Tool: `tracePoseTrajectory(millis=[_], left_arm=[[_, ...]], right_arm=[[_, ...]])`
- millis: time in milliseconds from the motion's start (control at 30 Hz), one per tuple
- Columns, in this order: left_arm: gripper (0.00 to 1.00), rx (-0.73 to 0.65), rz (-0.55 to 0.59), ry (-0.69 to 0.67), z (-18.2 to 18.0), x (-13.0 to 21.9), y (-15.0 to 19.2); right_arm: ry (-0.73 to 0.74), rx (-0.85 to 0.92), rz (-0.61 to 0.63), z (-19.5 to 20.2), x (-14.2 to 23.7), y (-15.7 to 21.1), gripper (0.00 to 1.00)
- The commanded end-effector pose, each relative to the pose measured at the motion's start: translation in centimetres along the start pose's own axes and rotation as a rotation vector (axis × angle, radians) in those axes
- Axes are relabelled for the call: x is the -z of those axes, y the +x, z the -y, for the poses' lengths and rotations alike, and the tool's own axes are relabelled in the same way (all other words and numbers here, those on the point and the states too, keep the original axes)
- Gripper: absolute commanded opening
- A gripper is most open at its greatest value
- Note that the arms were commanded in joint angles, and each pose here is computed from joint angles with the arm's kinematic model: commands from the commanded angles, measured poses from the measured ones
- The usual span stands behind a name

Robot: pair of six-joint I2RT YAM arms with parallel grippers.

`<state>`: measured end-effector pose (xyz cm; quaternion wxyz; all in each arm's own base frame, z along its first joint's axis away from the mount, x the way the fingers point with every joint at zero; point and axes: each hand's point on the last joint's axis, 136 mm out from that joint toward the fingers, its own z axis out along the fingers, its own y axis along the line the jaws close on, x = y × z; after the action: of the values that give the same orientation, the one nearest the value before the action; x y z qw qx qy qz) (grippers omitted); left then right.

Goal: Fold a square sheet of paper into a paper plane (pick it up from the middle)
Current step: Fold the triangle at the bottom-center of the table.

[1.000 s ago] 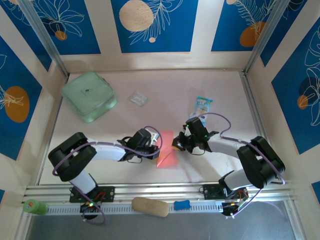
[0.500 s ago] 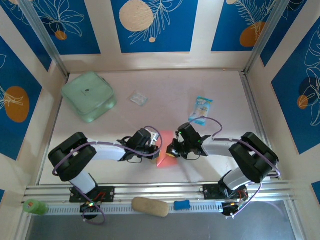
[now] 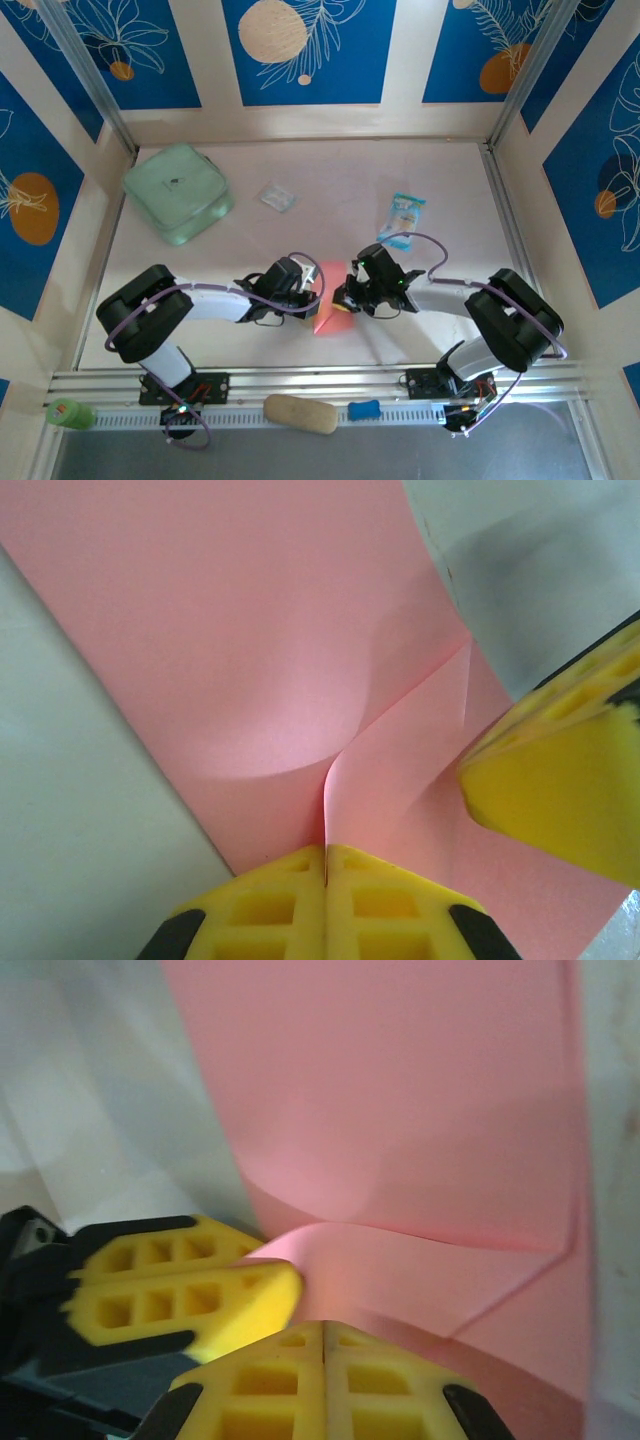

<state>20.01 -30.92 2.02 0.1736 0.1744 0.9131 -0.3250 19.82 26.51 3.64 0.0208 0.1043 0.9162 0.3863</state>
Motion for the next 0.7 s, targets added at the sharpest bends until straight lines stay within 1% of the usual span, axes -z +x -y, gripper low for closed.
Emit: tracePoseTrajectory(millis=[0,167,333,467,500,567,600,667], left_arm=[[0.0,-0.003,-0.056,-0.018,-0.4,-0.2,1.2],[0.0,-0.004,-0.055,-0.017,-0.4,-0.2,1.1],[0.0,-0.006,-0.056,-0.017,-0.4,-0.2,1.2],[0.01,-0.008,-0.046,-0.016,-0.1,0.1,0.8],[0.06,-0.01,-0.038,-0.014,0.1,0.3,0.5],[0.1,-0.019,-0.019,-0.012,0.5,0.9,-0.1],[0.13,-0.022,-0.011,-0.015,0.7,1.2,-0.5],[0.23,-0.024,0.002,-0.027,1.0,2.0,-1.1]], right_arm=[[-0.024,0.028,-0.021,-1.1,-0.1,0.2,0.03],[-0.001,0.034,-0.051,-0.6,-1.3,0.6,0.03],[0.118,-0.025,-0.06,3.3,-2.0,1.2,0.01],[0.143,-0.052,-0.07,4.8,-2.0,2.0,0.0],[0.142,-0.051,-0.067,4.8,-1.9,2.0,0.0],[0.144,-0.048,-0.06,4.8,-1.7,1.9,0.0],[0.146,-0.047,-0.06,4.7,-1.7,1.9,0.0],[0.142,-0.043,-0.058,4.5,-1.7,1.8,0.0]])
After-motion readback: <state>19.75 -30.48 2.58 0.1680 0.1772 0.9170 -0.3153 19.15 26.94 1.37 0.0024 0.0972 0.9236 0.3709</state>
